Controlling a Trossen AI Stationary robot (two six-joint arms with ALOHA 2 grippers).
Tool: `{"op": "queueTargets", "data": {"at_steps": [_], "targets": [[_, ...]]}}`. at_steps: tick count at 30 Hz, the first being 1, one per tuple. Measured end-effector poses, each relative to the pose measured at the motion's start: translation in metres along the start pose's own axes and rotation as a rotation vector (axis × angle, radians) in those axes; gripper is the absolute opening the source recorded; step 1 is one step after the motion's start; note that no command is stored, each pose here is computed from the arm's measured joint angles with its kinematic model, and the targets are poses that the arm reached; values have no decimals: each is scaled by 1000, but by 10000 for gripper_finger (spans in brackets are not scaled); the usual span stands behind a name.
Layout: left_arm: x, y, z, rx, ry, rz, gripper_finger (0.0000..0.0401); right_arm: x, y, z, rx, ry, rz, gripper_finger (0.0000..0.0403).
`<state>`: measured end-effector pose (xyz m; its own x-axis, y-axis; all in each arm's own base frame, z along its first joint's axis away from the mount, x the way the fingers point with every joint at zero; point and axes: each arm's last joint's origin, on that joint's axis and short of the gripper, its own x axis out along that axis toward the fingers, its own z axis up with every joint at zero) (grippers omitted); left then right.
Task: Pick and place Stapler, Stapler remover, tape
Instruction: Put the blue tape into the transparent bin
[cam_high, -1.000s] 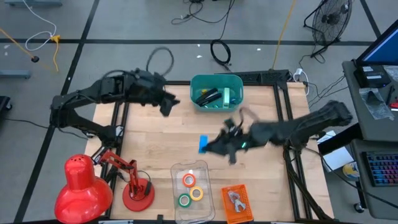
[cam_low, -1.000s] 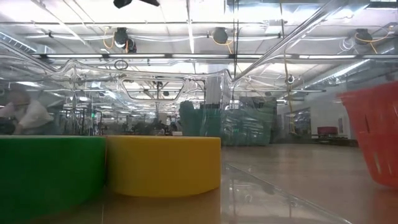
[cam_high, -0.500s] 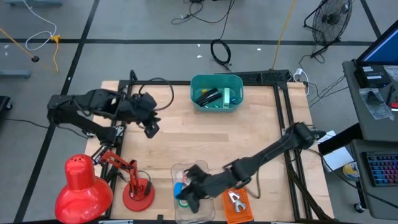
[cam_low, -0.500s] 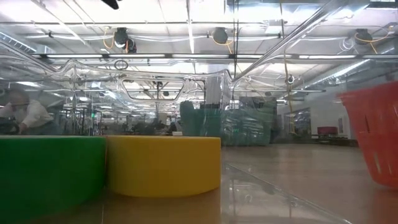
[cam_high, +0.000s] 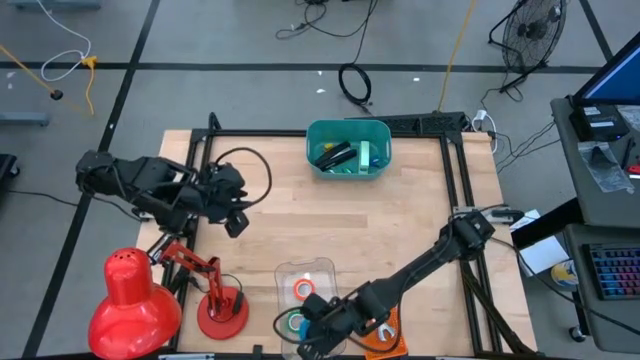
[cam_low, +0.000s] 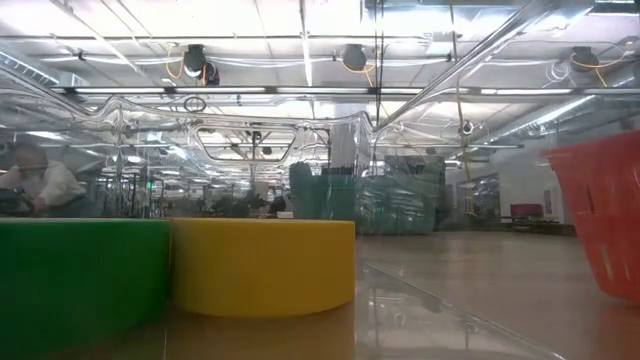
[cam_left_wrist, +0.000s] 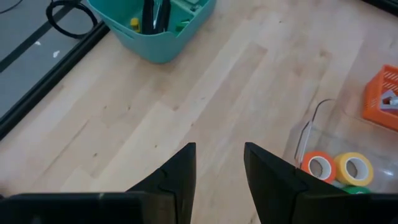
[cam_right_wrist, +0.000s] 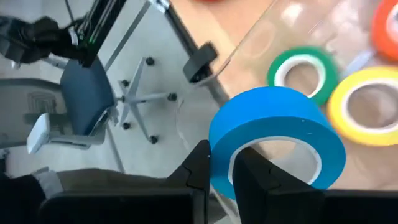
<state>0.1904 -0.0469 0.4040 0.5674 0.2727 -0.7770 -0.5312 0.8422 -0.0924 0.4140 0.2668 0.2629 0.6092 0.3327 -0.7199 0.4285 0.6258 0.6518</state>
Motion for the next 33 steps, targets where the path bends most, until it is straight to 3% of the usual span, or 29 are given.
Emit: {"op": "queueTargets", "data": {"at_steps": [7,14,33], "targets": [[-5,-6,-6,-25,-30,3,136,18,-8,-10,8,43,-42,31],[-9,-12,-12,-39,-39,-9,136,18,-16,-22,-3,121,-131,31],[-14,-18,-18,-88,-63,-25,136,32,-26,-31,-32,228,-175,31]]}}
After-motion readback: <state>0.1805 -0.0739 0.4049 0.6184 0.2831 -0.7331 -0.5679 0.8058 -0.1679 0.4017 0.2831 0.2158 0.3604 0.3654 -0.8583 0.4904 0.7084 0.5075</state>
